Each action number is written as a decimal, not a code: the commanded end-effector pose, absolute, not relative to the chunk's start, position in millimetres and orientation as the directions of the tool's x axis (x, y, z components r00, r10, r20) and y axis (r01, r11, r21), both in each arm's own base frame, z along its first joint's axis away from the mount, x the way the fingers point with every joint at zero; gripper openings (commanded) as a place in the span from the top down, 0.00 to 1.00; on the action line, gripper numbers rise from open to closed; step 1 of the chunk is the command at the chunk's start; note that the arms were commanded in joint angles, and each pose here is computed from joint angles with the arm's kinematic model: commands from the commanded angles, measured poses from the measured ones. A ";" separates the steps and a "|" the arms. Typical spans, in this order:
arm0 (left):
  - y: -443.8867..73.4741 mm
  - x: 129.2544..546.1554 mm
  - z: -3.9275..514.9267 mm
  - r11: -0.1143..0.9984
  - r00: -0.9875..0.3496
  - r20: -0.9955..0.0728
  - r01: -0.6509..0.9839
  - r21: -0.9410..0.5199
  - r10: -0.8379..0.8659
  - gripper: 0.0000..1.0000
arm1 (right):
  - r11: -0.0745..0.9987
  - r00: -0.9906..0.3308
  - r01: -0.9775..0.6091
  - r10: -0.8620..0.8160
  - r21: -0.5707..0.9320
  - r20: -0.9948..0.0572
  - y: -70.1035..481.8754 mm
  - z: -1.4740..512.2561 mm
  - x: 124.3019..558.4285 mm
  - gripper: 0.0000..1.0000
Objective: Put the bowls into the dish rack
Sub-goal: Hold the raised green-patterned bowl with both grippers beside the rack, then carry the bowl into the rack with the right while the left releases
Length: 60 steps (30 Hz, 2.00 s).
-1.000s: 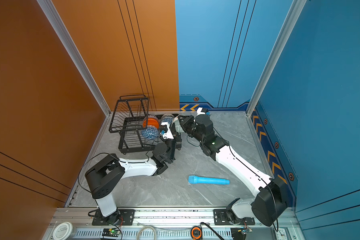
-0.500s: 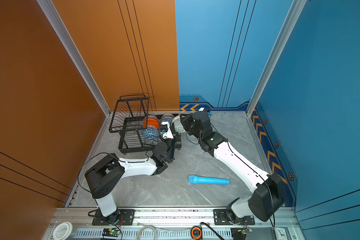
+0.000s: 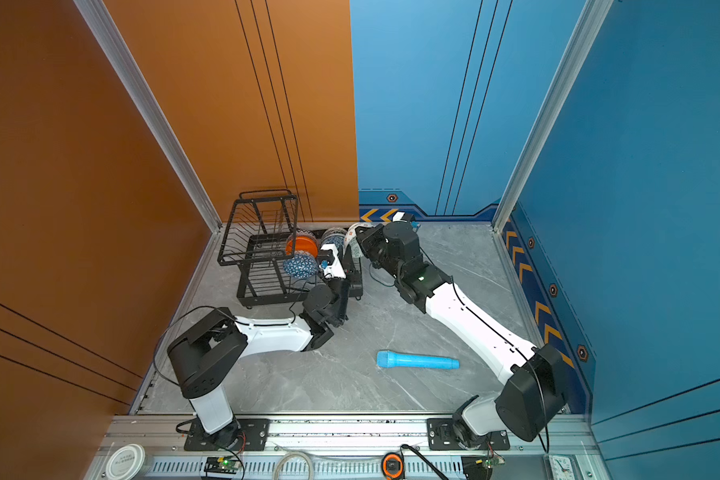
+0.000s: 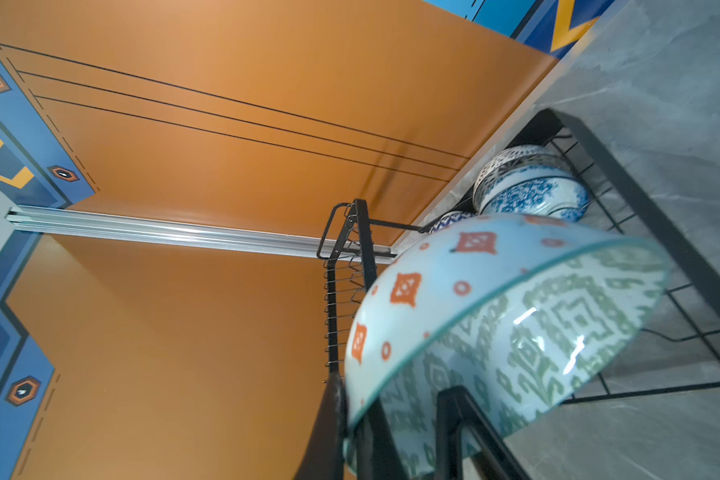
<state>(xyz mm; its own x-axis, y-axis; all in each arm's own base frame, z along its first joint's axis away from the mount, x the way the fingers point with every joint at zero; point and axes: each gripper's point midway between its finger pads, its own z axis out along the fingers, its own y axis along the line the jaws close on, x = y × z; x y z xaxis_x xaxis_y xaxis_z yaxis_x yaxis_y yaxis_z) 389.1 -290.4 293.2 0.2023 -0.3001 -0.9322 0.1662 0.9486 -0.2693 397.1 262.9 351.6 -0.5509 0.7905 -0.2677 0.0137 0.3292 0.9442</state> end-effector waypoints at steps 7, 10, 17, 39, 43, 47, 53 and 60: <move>-258.3 373.9 338.7 0.906 0.310 -0.852 0.179 -0.383 -0.422 0.53 | 0.437 -0.403 -0.063 0.811 0.897 -0.424 231.9 354.7 421.5 1.00; -257.7 370.6 333.5 0.910 0.299 -0.861 0.186 -0.371 -0.412 0.37 | 0.432 -0.397 -0.074 0.814 0.899 -0.424 231.5 356.8 424.2 1.00; -254.3 367.5 323.8 0.933 0.230 -0.908 0.178 -0.314 -0.349 0.10 | 0.400 -0.381 -0.113 0.828 0.910 -0.411 227.6 365.3 423.9 1.00; -226.5 373.9 328.8 0.913 -0.299 -0.932 0.282 -0.294 -0.207 0.02 | 0.367 -0.394 -0.152 0.829 0.917 -0.397 230.7 332.9 419.5 1.00; -213.3 367.7 329.3 0.911 -0.382 -0.908 0.290 -0.295 -0.172 0.02 | 0.384 -0.413 -0.170 0.808 0.908 -0.419 246.4 325.5 418.9 1.00; -201.1 357.0 332.6 0.919 -0.401 -0.910 0.308 -0.245 -0.108 0.02 | 0.364 -0.433 -0.210 0.798 0.907 -0.420 268.2 321.7 418.3 1.00; -180.1 351.7 341.1 0.926 -0.387 -0.919 0.315 -0.209 -0.076 0.02 | 0.333 -0.460 -0.252 0.785 0.908 -0.416 306.2 306.9 422.2 1.00; -157.5 350.2 340.0 0.920 -0.394 -0.914 0.314 -0.236 -0.100 0.02 | 0.333 -0.467 -0.262 0.778 0.906 -0.421 330.7 292.1 432.9 1.00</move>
